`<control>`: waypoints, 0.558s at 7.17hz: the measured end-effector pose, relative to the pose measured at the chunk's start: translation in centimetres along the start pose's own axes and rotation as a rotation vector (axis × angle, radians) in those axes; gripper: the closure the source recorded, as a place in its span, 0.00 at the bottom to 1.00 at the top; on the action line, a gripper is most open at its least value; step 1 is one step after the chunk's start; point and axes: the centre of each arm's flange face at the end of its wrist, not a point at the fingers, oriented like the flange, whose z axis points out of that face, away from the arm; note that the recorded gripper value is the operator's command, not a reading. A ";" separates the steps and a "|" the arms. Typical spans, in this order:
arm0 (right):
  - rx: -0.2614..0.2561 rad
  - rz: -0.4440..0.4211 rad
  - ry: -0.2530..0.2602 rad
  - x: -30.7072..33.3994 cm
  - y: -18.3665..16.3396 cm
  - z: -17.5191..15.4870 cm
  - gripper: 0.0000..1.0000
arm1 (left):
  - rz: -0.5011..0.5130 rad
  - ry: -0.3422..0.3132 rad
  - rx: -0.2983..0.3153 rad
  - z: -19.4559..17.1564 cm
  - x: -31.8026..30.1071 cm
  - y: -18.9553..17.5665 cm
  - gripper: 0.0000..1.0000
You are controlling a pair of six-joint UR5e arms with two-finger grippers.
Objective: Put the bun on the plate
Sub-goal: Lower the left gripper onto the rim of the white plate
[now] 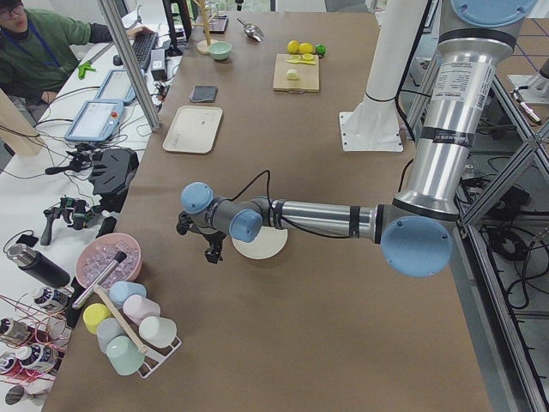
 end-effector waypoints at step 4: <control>-0.008 -0.010 0.000 -0.5 0.0 0.6 0.00 | 0.099 0.019 -0.051 4.7 3.3 0.5 0.12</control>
